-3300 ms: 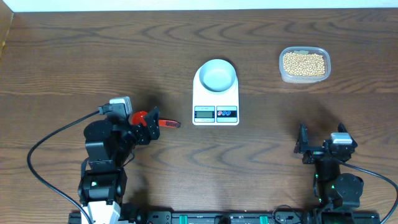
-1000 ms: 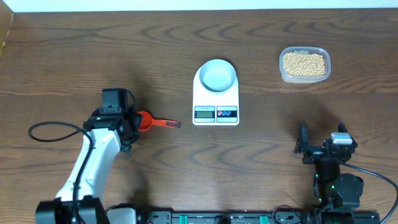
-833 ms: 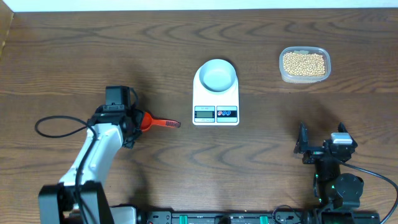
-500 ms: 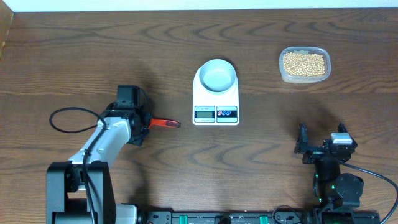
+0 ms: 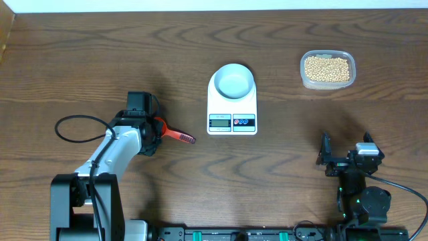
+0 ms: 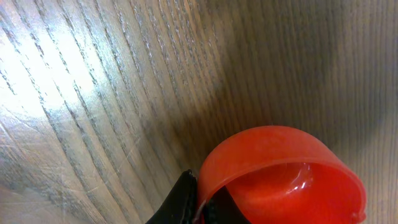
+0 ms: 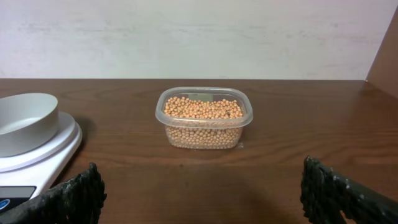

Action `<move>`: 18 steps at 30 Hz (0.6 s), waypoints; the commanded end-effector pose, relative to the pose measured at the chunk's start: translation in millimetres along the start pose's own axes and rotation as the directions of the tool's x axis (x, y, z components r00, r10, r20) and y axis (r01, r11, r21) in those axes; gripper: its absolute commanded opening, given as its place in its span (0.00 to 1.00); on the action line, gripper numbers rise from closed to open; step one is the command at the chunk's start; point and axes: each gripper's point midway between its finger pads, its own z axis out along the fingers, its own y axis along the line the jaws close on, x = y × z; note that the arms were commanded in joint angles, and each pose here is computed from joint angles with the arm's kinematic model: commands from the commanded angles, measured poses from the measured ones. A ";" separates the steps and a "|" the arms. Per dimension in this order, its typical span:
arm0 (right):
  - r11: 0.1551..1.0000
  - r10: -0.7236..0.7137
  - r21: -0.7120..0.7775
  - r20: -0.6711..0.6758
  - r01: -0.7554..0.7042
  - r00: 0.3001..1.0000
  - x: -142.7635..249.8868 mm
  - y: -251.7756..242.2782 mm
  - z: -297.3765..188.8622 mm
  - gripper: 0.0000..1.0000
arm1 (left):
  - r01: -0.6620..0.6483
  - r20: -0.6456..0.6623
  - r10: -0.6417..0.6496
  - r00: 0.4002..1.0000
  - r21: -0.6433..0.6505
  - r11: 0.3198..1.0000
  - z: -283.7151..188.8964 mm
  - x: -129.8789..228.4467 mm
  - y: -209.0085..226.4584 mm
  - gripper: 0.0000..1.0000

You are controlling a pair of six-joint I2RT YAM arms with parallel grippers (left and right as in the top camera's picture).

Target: Scoop item into bowl and weigh 50g on scale

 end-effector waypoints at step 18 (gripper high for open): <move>1.000 -0.012 -0.007 -0.006 0.012 1.000 1.8 1.6 0.1 0.99 | 0.032 0.084 -0.054 0.995 0.245 0.969 -68.0 -29.6 -31.6 0.07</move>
